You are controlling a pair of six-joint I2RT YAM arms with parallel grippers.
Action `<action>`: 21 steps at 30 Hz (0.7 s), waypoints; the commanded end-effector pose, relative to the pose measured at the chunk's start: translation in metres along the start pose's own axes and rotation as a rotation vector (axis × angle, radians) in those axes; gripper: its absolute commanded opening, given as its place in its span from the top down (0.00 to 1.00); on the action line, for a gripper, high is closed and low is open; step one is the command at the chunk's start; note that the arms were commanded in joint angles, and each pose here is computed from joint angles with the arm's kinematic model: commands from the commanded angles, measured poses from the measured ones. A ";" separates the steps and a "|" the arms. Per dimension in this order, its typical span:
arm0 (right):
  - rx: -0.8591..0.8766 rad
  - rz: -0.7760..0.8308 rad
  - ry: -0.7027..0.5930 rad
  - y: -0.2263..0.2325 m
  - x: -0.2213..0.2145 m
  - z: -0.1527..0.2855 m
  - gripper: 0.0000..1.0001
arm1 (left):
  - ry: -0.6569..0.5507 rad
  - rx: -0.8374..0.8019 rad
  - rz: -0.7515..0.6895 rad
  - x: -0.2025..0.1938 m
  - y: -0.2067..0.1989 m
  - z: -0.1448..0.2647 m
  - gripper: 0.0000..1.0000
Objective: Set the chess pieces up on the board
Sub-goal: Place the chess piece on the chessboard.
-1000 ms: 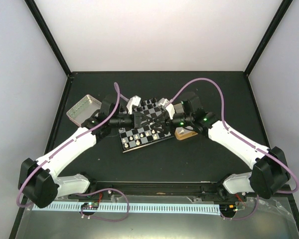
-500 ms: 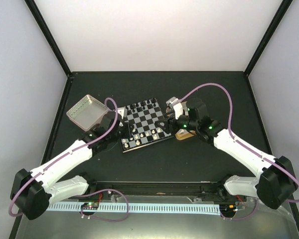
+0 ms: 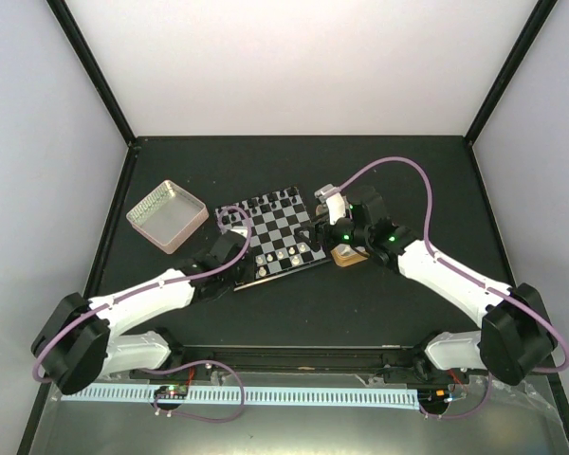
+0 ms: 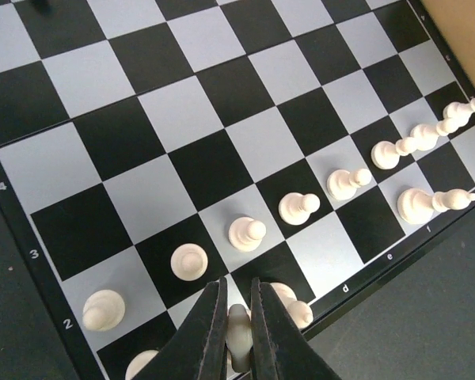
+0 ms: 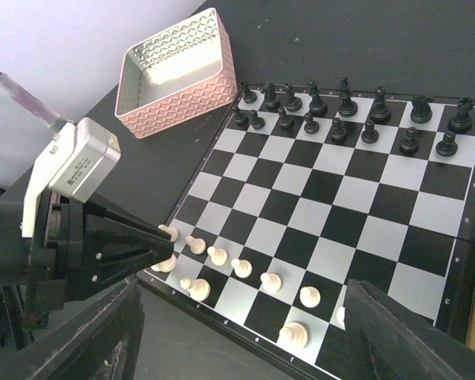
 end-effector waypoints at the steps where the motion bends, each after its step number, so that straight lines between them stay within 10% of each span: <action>1: -0.009 0.005 -0.026 0.003 0.010 0.000 0.30 | -0.039 -0.005 -0.037 0.003 -0.005 -0.007 0.98; 21: -0.019 -0.006 0.010 -0.002 0.008 -0.010 0.31 | 0.024 0.018 -0.054 -0.018 0.001 -0.023 0.87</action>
Point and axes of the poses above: each gripper's point midway between its finger pads, its own z axis back along the fingers, its own y axis along the line the jaws close on, x = y × z, the point moved 9 cm from there along z, back along the fingers, and after that the axes turned 3 degrees about -z, right-handed, at the moved point
